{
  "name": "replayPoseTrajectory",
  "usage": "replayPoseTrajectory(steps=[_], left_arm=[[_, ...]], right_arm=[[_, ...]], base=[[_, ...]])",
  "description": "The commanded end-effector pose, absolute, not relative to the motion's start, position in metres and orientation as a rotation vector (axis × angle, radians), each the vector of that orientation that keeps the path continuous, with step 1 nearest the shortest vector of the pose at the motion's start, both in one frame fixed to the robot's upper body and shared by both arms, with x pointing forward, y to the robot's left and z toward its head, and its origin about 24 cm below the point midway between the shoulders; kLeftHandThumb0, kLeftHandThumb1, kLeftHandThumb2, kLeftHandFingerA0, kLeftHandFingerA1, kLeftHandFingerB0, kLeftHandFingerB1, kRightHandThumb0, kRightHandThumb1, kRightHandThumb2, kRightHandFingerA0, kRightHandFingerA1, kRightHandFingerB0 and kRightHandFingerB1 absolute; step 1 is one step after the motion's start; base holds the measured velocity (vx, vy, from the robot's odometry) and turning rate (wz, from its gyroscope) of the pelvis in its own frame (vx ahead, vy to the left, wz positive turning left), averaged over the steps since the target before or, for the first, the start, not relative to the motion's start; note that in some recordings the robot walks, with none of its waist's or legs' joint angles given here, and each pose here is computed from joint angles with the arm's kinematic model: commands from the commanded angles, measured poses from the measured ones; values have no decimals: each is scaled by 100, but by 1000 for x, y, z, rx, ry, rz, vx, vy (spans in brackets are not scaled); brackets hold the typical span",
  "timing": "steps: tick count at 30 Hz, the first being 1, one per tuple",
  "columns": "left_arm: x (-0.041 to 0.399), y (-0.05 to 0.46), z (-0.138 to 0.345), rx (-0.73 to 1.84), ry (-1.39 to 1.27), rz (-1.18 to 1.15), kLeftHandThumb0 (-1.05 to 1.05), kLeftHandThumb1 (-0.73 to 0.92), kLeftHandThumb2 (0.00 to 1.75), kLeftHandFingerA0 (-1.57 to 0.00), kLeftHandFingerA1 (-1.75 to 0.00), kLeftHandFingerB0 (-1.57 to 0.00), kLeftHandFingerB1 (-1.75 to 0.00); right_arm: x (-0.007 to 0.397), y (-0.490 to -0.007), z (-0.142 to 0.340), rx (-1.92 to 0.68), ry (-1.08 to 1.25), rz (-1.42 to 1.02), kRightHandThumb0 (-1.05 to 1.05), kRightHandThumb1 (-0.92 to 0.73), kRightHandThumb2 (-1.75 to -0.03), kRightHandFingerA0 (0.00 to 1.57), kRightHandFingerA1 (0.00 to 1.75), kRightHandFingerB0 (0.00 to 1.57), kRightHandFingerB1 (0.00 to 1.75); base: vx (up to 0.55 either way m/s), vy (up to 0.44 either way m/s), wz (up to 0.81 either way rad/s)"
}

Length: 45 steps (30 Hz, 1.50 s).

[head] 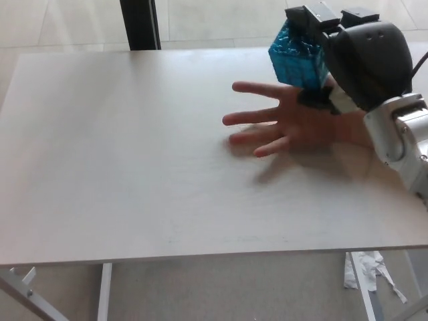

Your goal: The robot uses its right hand to pick up a cube kept in the middle of the desk infront of it and hands it to a person

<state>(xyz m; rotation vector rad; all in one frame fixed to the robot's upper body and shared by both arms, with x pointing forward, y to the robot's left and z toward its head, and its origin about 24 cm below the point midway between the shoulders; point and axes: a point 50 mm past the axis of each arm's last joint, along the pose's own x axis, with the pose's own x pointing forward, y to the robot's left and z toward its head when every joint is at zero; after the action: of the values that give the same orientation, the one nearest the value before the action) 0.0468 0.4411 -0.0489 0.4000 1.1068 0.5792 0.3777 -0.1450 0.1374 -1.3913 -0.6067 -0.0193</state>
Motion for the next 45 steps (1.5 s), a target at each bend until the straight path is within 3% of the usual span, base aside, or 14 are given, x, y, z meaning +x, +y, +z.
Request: replayPoseTrajectory(steps=[1,17,19,23,24,25,26,29,31,33,39,42,44,45], left_arm=[[47,444,-45,423,1101,573,-70,74,62,-67,-72,-65,-49],[51,441,-48,437,1095,544,-68,76,63,-64,-63,-61,-45],[51,441,-48,416,1094,556,-68,75,62,-67,-74,-64,-47],[51,440,-48,420,1098,556,-70,74,62,-63,-68,-64,-48],[51,440,-48,427,1096,552,-70,75,62,-64,-65,-61,-46],[51,440,-48,427,1096,552,-70,75,62,-64,-65,-61,-46],[52,440,-48,432,1101,547,-69,76,62,-64,-64,-63,-46],[54,441,-48,421,1088,555,-68,75,62,-62,-64,-62,-48],[53,440,-48,426,1086,549,-69,75,62,-64,-65,-61,-48],[50,441,-48,424,1096,557,-70,76,62,-63,-66,-61,-47],[48,440,-49,404,1100,580,-69,73,62,-65,-68,-65,-48],[48,440,-49,408,1103,577,-69,74,62,-64,-69,-64,-48],[48,440,-49,407,1103,579,-68,74,62,-64,-66,-64,-48],[49,441,-49,397,1101,591,-67,74,62,-65,-67,-64,-48]], right_arm=[[383,-152,139,-1454,-580,12,-39,-54,-61,94,162,91,65],[377,-125,87,-1603,-430,182,-42,-50,-63,96,165,92,65],[378,-129,81,-1676,-368,211,-37,-53,-60,95,166,91,86],[380,-135,80,-1706,-296,220,-38,-53,-60,93,166,73,68],[385,-143,85,-1793,-189,244,-28,-55,-62,71,143,57,43],[385,-143,85,-1793,-188,245,-28,-55,-62,71,143,57,43],[386,-146,88,-1831,-162,246,-25,-52,-59,34,63,45,36],[390,-147,98,-1889,-88,249,-33,-47,-60,7,31,23,38],[391,-147,102,-1885,-18,261,-49,-45,-58,0,25,15,37],[393,-147,110,-1906,41,275,-79,-44,-84,0,19,0,15],[392,-146,126,-1829,45,289,-96,-55,-96,0,19,0,0],[390,-148,140,-1681,33,285,-86,-47,-95,0,35,0,18],[387,-150,151,-1586,21,284,-104,-40,-77,0,13,0,0],[386,-150,159,-1530,-1,280,-89,-53,-95,0,22,0,8]], base=[[0,0,0],[0,0,0],[0,0,0],[0,0,0],[0,0,0],[0,0,0],[0,0,0],[0,0,0],[0,0,0],[0,0,0],[0,0,0],[0,0,0],[0,0,0],[0,0,0]])
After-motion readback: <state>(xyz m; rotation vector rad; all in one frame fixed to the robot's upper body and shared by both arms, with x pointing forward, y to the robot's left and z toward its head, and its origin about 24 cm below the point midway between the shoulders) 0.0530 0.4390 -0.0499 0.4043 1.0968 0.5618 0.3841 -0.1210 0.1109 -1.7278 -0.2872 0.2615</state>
